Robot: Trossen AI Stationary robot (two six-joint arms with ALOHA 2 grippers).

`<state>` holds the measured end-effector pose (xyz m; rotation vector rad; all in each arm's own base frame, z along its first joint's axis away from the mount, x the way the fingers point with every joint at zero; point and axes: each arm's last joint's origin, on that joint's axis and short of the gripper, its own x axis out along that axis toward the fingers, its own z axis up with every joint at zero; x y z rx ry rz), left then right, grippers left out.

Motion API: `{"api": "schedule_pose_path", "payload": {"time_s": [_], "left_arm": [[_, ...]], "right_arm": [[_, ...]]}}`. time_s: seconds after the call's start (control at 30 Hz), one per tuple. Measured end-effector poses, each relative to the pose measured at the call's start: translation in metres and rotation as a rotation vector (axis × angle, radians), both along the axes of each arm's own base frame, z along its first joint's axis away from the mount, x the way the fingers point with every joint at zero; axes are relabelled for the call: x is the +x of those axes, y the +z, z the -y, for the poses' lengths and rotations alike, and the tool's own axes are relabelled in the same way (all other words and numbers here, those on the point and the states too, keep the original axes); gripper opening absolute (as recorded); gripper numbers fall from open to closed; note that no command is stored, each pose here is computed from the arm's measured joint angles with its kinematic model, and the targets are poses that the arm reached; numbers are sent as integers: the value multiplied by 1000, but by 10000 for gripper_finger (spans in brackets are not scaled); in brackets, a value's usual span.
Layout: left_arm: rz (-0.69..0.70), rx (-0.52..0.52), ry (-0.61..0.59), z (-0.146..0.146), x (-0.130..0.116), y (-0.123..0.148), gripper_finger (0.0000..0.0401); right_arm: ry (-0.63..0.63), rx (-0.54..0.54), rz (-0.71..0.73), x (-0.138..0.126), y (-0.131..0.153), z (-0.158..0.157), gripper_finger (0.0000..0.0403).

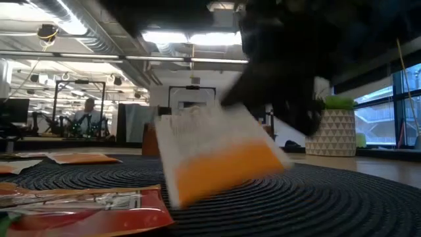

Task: Pick & Place Tea
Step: Put the white tea bag into the left of the wooden organizer

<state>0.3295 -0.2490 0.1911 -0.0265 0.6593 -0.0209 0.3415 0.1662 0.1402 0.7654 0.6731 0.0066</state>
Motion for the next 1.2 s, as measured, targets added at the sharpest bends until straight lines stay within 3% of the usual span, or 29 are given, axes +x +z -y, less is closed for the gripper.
{"api": "schedule_pose_path", "payload": {"time_s": [0.23,0.33,0.47,0.53,0.87,1.0,1.2], "left_arm": [[192,130,167,-47,-65,87,66],[265,106,186,-69,-94,110,66],[301,31,175,-98,-120,119,66],[325,3,157,-112,-128,122,66],[354,77,109,-163,-147,122,66],[358,96,107,-174,-147,123,66],[342,107,93,-182,-143,122,66]], "right_arm": [[-107,-162,226,7,61,46,2],[-157,-281,305,11,83,71,2],[-213,-413,358,22,95,107,2],[-248,-435,370,30,95,126,1],[-257,-531,304,57,66,204,1],[-240,-535,250,62,44,214,2],[-221,-634,216,65,30,215,4]]}}
